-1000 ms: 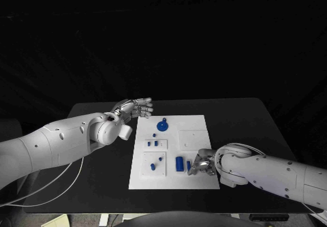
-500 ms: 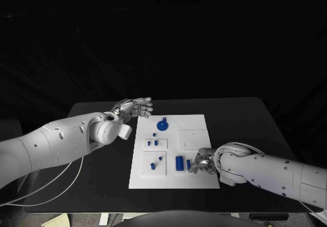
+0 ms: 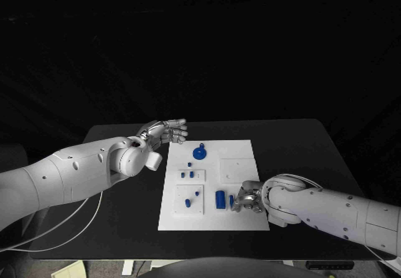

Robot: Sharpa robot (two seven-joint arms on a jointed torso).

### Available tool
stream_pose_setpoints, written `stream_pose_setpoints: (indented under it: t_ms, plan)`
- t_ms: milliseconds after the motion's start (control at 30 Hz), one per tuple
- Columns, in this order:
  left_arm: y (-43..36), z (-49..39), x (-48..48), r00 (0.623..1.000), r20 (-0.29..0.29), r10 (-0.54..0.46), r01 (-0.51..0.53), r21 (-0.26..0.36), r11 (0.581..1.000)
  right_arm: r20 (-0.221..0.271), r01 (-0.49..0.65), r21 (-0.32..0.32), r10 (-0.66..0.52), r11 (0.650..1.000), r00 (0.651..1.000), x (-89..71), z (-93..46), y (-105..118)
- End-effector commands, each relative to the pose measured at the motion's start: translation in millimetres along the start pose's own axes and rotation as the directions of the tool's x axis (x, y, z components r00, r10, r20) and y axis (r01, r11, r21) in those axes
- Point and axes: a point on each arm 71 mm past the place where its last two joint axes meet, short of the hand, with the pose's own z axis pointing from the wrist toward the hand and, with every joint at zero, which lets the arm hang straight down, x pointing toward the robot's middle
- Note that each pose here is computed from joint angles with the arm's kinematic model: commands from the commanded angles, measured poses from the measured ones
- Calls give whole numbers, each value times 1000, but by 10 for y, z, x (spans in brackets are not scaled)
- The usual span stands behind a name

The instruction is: Assemble the parts on the task board

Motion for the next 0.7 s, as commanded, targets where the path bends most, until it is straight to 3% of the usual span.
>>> stream_pose_setpoints:
  t_ms: [33,700]
  plan:
    - [-15,4,25,1000,-18,-2,2,7,1000,4,8,18,-8,1000,1000,-4,14,-39]
    - [-14,5,25,1000,-19,-1,2,6,1000,7,1,40,-1,999,1000,8,49,-80]
